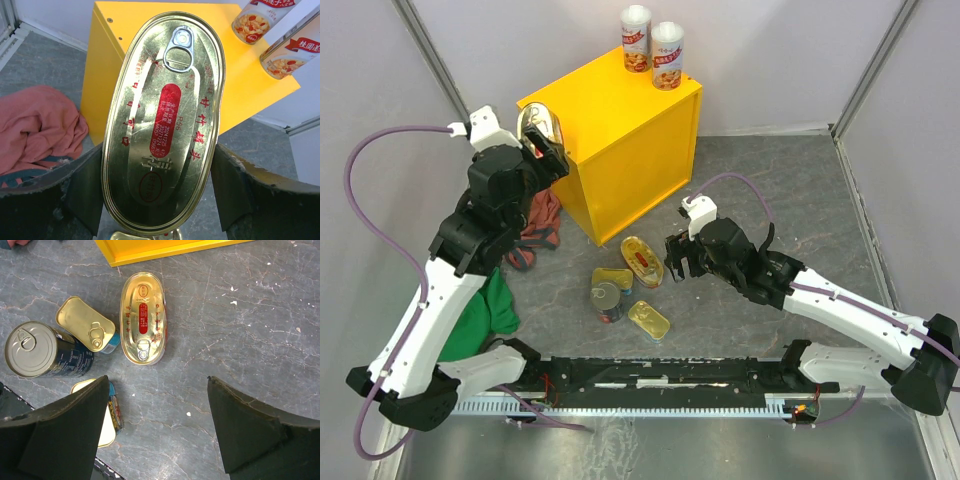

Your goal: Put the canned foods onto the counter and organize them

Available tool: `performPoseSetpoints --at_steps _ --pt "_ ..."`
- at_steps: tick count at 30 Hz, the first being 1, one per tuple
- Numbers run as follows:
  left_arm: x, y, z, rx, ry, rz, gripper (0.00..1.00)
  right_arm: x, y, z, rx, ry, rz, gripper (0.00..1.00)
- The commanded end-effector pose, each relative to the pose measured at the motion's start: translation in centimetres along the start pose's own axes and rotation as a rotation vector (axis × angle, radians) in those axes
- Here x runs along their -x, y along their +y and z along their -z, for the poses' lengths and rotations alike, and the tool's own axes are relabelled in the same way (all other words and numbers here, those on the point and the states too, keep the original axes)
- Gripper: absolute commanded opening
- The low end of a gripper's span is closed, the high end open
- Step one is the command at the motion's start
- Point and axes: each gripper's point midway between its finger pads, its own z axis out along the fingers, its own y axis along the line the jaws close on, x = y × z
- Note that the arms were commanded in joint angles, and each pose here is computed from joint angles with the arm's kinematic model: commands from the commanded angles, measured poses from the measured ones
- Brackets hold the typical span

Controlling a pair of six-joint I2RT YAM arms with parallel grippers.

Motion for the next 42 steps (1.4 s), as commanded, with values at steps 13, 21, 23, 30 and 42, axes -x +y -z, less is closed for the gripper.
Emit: performPoseSetpoints --at_steps 13,21,23,30,42 --pt "5.8 -6.6 -3.7 -0.097 -0.116 -0.112 0.03 2.0 1.1 0.9 0.060 -0.040 0.048 0.86" --pt "5.7 -8.6 -7.9 -0.077 -0.077 -0.215 0.03 2.1 1.4 1.6 0.085 -0.030 0.071 0.86" --pt "5.6 -8.3 -9.1 -0.065 -0.058 -0.221 0.03 2.2 1.5 1.8 0.094 -0.029 0.076 0.86" --pt "5.7 -6.1 -12.6 -0.038 -0.015 -0.197 0.03 1.8 2.1 2.0 0.119 -0.015 0.094 0.86" --pt "3.3 -5.4 -15.1 -0.041 0.042 -0.232 0.06 1.8 3.4 1.3 0.151 0.006 0.118 0.86"
